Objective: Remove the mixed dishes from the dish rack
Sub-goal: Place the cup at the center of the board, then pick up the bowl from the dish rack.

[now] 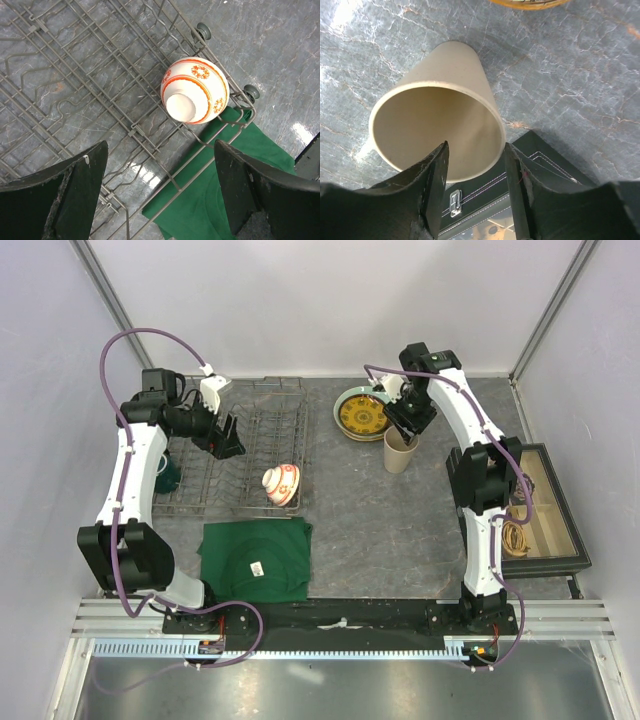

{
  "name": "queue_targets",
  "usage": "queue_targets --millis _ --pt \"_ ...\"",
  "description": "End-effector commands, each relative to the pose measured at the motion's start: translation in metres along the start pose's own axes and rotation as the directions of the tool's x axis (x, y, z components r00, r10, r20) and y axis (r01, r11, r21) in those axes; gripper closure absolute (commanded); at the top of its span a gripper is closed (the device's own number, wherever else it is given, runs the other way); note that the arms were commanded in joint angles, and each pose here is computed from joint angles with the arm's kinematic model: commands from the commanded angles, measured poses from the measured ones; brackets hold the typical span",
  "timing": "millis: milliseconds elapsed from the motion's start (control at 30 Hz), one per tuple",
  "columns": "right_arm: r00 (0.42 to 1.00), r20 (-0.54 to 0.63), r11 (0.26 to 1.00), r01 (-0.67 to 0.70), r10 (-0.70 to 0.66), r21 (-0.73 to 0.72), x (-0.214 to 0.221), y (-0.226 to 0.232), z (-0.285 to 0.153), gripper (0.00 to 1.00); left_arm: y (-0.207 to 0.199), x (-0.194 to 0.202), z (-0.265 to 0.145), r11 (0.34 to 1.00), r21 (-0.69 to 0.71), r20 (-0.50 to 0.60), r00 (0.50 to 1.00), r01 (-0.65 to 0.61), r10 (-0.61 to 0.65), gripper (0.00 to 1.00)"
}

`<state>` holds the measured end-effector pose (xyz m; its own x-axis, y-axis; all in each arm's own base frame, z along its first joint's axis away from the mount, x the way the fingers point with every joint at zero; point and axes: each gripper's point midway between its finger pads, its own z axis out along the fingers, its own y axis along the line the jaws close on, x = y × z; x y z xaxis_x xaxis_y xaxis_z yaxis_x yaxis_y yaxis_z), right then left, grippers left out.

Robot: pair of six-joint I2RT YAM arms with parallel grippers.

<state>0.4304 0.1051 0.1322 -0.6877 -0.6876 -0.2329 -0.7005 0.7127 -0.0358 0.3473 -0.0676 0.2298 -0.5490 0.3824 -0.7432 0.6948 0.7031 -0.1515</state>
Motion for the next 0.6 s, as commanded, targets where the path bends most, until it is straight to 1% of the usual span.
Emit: queue_targets --millis 0,133,200,233,333,433,567 --pt "1.000 0.014 1.000 -0.005 0.004 0.010 0.007 0.010 -0.045 0.43 -0.003 -0.003 0.000 0.998 -0.007 -0.010 0.998 -0.063 0.063 0.07" --pt "0.999 0.049 1.000 -0.006 0.005 0.031 0.002 0.009 -0.058 0.41 -0.006 0.007 0.011 0.995 -0.028 -0.043 0.995 -0.094 0.093 0.07" --pt "0.998 0.065 0.999 -0.009 0.006 0.043 0.000 0.008 -0.064 0.40 -0.008 0.017 0.014 0.996 -0.030 -0.054 0.996 -0.079 0.077 0.07" --pt "0.997 0.079 0.998 -0.009 0.005 0.054 -0.001 0.007 -0.070 0.39 -0.018 0.015 0.021 0.995 -0.005 -0.059 0.993 -0.100 0.099 0.07" --pt "0.994 0.110 0.997 -0.010 0.002 0.076 -0.005 0.005 -0.081 0.37 -0.022 0.026 0.029 0.994 0.008 -0.074 0.992 -0.106 0.106 0.06" --pt "0.989 0.151 0.997 -0.007 -0.004 0.076 -0.010 0.009 -0.094 0.36 -0.024 0.031 0.037 0.993 0.027 -0.074 0.990 -0.115 0.117 0.06" --pt "0.975 0.223 1.000 0.009 -0.014 0.027 -0.017 0.024 -0.109 0.34 -0.023 0.040 0.052 0.994 0.061 -0.085 0.992 -0.090 0.095 0.05"
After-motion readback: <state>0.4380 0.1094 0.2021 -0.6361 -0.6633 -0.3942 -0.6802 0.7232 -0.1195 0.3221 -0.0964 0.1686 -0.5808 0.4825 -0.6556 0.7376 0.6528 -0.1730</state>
